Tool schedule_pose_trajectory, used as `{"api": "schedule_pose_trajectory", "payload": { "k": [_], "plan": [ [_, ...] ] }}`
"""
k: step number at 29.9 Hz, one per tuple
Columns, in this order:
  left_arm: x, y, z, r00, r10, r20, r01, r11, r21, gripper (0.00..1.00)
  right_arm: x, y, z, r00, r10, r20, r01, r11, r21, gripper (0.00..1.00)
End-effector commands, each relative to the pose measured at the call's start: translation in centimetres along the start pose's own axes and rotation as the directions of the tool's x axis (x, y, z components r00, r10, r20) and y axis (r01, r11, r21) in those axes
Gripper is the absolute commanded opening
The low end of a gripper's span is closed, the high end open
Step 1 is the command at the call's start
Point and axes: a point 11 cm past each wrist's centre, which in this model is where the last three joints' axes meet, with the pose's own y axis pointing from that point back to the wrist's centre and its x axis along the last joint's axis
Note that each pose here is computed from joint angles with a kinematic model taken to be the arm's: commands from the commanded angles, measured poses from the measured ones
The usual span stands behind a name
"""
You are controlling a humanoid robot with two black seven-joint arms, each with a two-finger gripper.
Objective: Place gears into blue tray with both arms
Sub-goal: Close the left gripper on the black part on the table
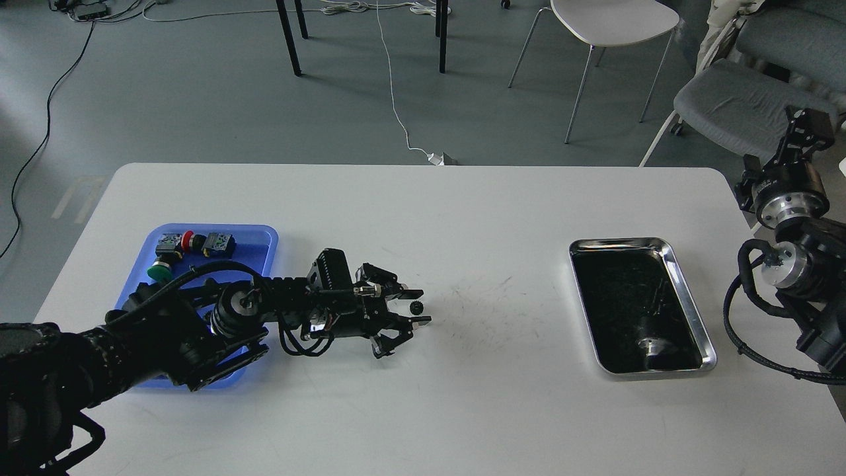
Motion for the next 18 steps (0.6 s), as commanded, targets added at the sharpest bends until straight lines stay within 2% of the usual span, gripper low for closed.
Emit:
{"api": "schedule_pose_trajectory", "payload": {
  "k": [1,4,8,10,18],
  "plan": [
    [0.09,0.06,-0.15,1.000,0.000,0.003,0.000,1.000,0.002,0.38,0.04,0.04,0.07,1.000,0.000,-0.001,0.000,1.000,-0.001,0.97],
    [0.09,0.06,-0.15,1.000,0.000,0.003,0.000,1.000,0.002,0.31,0.03,0.05,0.10,1.000,-0.001,-0.003,0.001,1.000,-0.001,0.97],
    [0.06,0.06,-0.13,1.000,0.000,0.002,0.000,1.000,0.003,0.28,0.01,0.06,0.12,1.000,-0.003,-0.004,0.003,1.000,-0.002,0.97],
    [0.03,0.06,-0.10,1.000,-0.001,0.002,0.001,1.000,0.002,0.23,0.04,0.09,0.19,1.000,-0.002,-0.004,0.002,1.000,-0.004,0.97],
    [-0.50,0.14,0.22,1.000,-0.006,-0.009,0.006,1.000,-0.001,0.20,0.02,0.10,0.21,1.000,-0.004,-0.008,0.004,1.000,-0.004,0.97]
  ]
}}
